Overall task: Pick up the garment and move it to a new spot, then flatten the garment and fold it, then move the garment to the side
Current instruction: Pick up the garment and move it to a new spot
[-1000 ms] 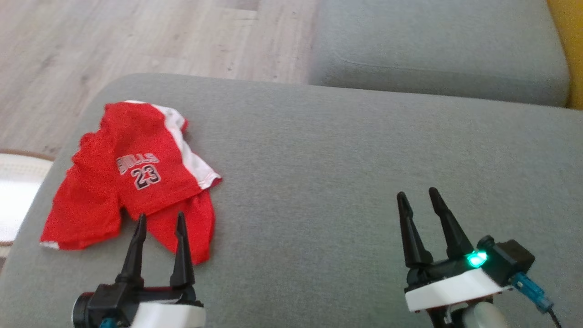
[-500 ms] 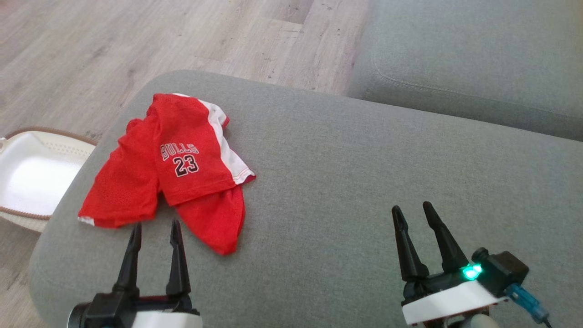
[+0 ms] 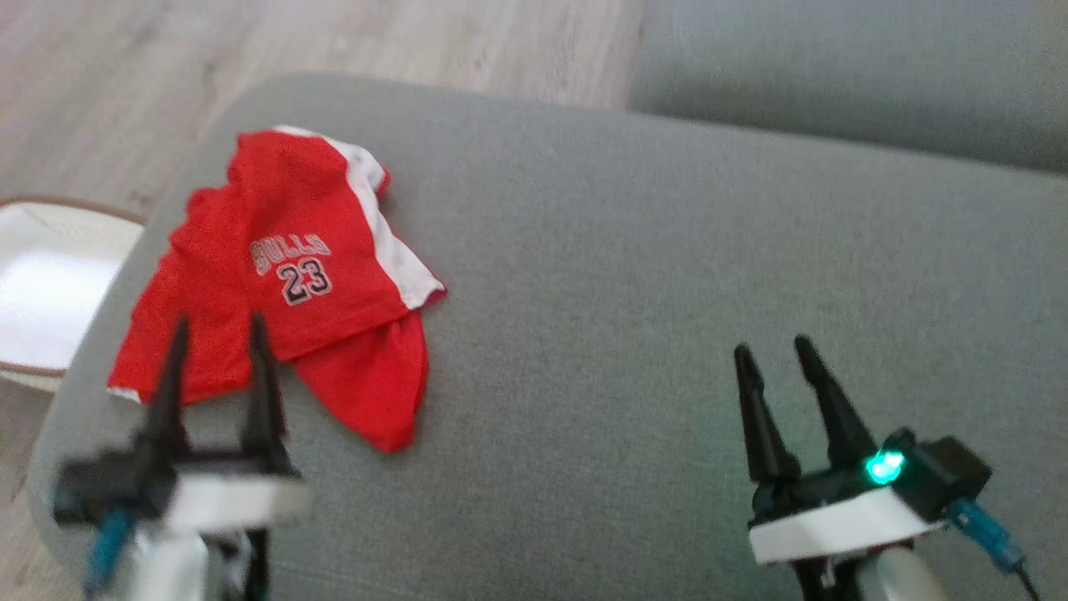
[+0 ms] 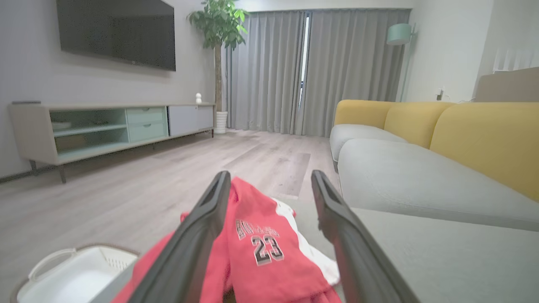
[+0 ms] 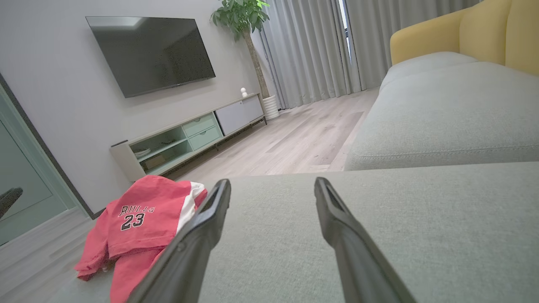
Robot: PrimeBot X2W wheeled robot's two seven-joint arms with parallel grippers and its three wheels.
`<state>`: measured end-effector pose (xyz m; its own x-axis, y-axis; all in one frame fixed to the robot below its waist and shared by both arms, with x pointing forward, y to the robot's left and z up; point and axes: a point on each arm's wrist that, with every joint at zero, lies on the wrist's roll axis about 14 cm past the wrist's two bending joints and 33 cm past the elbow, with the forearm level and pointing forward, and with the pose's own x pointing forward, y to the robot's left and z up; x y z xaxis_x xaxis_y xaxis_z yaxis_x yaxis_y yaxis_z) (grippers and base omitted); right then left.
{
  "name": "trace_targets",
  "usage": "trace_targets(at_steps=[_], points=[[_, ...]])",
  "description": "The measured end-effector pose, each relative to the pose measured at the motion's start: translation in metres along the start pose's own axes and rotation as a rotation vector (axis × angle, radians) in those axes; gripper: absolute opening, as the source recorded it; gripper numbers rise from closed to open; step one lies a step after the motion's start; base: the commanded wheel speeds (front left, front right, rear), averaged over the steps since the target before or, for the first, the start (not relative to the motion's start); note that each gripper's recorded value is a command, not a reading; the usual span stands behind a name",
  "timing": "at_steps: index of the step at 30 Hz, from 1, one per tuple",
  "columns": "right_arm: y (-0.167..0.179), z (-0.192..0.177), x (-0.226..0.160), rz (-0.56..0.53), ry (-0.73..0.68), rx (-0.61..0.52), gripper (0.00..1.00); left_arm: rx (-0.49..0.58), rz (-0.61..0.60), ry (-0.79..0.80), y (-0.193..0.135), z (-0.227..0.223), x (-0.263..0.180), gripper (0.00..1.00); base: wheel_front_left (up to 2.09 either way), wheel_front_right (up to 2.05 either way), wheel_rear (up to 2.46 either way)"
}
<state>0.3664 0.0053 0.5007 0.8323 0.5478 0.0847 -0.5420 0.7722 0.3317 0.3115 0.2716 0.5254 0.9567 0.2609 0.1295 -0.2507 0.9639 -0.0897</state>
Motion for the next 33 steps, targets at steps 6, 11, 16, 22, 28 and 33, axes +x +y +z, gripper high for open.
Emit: trace_targets(at_steps=[6, 11, 16, 22, 28, 33], points=[[-0.032, 0.001, 0.02, -0.054, -0.019, -0.014, 1.0, 0.162, -0.07, 0.052, 0.017, -0.002, 0.074, 1.0, 0.0, 0.0, 0.0], [-0.057, -0.008, 0.028, -0.1, -0.009, -0.022, 1.0, 0.234, -0.092, 0.252, 0.026, -0.033, 0.127, 1.0, 0.0, 0.0, 0.0], [-0.078, -0.015, 0.036, -0.136, -0.004, -0.025, 1.0, 0.268, -0.114, 0.445, 0.03, -0.07, 0.162, 1.0, 0.0, 0.0, 0.0], [-0.098, -0.026, 0.034, -0.181, 0.018, -0.032, 1.0, 0.274, -0.113, 0.629, 0.034, -0.116, 0.174, 1.0, 0.0, 0.0, 0.0], [-0.107, -0.03, 0.029, -0.208, 0.03, -0.037, 1.0, 0.27, -0.115, 0.748, 0.033, -0.144, 0.172, 0.0, 0.0, 0.0, 0.0], [-0.11, -0.027, 0.028, -0.217, 0.024, -0.044, 1.0, 0.287, -0.086, 0.694, 0.047, -0.135, 0.177, 0.0, 0.0, 0.0, 0.0]])
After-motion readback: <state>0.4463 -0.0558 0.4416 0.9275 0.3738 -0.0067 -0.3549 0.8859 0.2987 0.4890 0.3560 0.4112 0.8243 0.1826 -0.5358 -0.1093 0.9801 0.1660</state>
